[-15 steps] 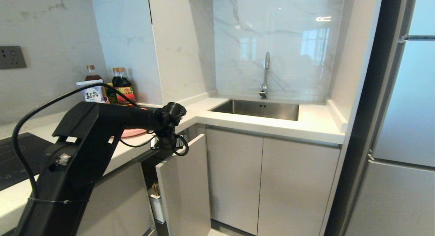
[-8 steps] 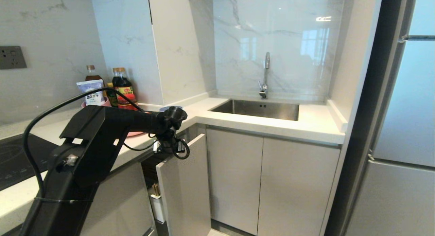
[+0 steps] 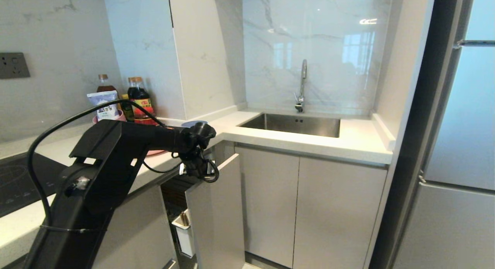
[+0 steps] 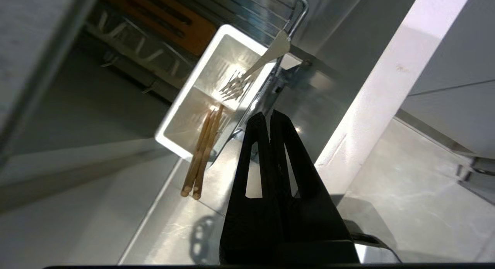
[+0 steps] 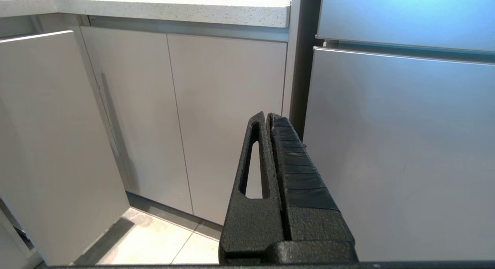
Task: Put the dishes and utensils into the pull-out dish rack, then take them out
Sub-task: Open the cupboard
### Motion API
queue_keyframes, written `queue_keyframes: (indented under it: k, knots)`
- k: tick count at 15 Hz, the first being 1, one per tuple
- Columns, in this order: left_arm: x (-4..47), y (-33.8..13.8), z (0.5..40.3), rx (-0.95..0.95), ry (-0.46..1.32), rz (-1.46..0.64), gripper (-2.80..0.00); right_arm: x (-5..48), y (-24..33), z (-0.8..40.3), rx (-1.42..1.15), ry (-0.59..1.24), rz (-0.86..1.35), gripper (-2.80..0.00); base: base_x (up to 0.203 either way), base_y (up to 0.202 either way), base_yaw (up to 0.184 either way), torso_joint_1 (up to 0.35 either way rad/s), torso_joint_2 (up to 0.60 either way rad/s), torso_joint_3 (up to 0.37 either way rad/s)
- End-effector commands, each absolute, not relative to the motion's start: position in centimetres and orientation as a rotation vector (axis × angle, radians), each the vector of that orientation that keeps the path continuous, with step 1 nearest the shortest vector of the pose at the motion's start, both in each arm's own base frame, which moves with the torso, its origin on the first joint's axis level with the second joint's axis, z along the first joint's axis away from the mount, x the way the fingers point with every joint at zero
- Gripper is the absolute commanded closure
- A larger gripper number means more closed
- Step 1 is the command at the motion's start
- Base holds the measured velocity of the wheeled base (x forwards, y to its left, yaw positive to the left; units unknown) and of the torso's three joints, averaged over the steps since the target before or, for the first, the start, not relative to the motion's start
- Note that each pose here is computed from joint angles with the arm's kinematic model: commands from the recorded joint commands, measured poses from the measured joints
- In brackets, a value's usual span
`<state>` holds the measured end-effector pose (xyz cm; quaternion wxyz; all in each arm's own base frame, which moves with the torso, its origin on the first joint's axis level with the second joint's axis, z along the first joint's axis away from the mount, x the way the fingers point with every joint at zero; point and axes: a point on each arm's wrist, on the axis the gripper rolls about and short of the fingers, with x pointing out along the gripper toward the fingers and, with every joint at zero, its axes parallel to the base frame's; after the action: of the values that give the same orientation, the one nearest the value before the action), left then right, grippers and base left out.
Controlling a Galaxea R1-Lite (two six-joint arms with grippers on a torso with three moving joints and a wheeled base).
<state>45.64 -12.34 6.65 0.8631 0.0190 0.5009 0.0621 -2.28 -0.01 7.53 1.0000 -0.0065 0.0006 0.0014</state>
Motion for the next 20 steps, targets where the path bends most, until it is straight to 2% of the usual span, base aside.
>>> queue_keyframes:
  k: [1, 20]
  knots:
    - [45.3, -12.8, 7.6, 0.027, 1.035, 0.125, 0.0, -2.3, 0.0, 7.5, -0.014, 0.002, 0.003, 0.0, 0.0, 0.0, 0.0, 0.0, 0.0, 0.0]
    - [40.6, -19.5, 8.1, -0.113, 1.22, -0.211, 0.0, -2.3, 0.0, 7.5, -0.014, 0.002, 0.003, 0.0, 0.0, 0.0, 0.0, 0.0, 0.0, 0.0]
